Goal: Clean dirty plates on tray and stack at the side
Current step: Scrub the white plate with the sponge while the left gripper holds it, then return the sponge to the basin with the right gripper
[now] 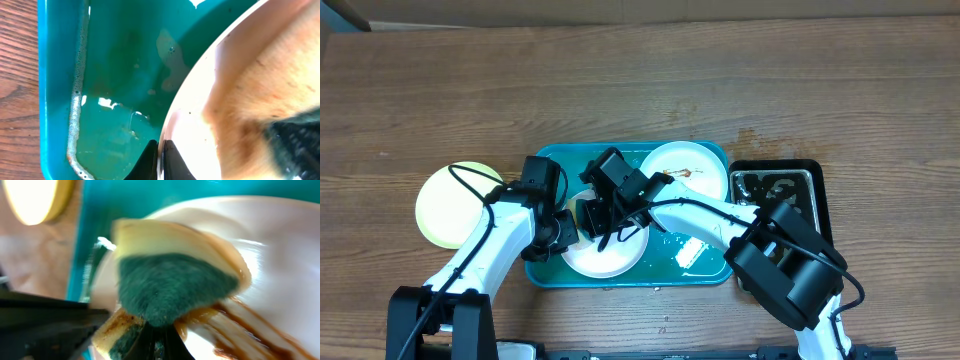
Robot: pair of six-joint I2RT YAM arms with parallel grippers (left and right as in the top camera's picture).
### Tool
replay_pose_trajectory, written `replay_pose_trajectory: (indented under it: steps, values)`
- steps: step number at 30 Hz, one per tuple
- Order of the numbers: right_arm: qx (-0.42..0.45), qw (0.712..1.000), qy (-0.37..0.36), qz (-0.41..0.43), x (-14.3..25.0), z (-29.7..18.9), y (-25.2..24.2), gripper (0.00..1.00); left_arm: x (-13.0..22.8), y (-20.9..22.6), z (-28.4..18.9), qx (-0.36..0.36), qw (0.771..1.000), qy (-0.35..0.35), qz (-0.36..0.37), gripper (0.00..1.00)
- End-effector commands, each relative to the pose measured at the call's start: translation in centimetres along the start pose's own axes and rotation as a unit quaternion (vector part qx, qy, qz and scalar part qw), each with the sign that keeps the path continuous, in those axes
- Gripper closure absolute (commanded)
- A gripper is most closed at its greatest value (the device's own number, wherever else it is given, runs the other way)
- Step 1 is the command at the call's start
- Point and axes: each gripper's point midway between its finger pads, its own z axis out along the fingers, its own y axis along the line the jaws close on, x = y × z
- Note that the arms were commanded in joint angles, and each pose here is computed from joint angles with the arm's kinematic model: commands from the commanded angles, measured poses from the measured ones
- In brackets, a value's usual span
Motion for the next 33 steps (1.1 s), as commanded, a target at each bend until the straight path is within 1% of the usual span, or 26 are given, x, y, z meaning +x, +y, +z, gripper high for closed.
replay_pose_trajectory:
  steps: [1,7,11,17,21,30,33]
  values:
    - [0.099,0.994,-0.028,0.036,-0.4,-0.3,-3.9,0.96,0.9,1.0,0.8,-0.021,1.000,0.011,-0.006,0.96]
    - [0.170,0.984,-0.012,0.049,1.0,-1.0,-6.7,0.96,1.3,1.5,1.2,-0.032,0.999,0.012,-0.014,0.96]
    - [0.224,0.970,-0.009,0.093,1.8,-2.1,-9.1,0.96,1.2,1.6,1.2,-0.034,0.999,0.010,-0.014,0.96]
    - [0.237,0.965,0.000,0.113,1.8,-3.2,-10.7,0.96,1.1,1.5,1.2,-0.033,0.999,0.008,-0.014,0.96]
    - [0.229,0.969,-0.010,0.089,1.0,-4.6,-10.0,0.96,1.1,1.5,1.2,-0.033,0.999,0.008,-0.014,0.96]
    - [0.189,0.979,-0.074,0.006,-2.3,-9.4,-5.6,0.96,0.8,1.4,1.1,-0.031,0.999,0.003,-0.017,0.96]
    - [0.178,0.980,-0.094,-0.002,-2.9,-11.0,-4.4,0.96,0.8,1.4,1.1,-0.031,0.999,0.003,-0.017,0.96]
